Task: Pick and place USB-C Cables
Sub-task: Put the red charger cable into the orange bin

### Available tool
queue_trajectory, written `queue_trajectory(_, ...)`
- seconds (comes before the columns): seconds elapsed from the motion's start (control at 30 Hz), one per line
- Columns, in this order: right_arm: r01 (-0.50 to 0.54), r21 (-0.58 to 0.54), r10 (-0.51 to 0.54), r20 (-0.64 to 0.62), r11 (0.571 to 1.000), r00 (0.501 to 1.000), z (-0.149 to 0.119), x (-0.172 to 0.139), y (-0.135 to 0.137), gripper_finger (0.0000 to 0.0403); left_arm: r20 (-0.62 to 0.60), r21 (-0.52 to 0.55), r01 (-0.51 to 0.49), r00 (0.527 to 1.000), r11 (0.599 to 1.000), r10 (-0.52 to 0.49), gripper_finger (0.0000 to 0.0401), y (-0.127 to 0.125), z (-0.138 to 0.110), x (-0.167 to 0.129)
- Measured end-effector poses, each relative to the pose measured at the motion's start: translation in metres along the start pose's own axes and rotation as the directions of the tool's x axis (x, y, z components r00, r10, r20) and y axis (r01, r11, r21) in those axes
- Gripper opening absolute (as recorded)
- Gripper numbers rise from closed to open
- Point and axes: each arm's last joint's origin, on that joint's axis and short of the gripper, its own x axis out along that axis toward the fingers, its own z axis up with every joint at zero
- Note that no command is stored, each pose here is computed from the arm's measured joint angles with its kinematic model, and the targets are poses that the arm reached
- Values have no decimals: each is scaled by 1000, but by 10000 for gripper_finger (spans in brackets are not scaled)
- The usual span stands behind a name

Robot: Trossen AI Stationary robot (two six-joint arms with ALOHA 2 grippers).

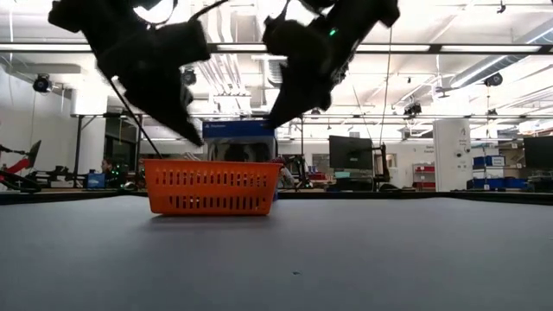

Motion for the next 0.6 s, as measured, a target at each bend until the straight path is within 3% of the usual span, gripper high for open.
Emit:
queue_trajectory(0.3, 78, -15, -78, -22, 997, 997, -11, -43, 0, 8, 329, 23, 53, 943, 998, -57, 0, -12, 30, 13)
queue_trajectory(0.6, 112, 47, -114, 28, 993, 993, -36, -60, 3, 8, 300, 3, -51, 953, 999, 48, 0, -11, 20, 57)
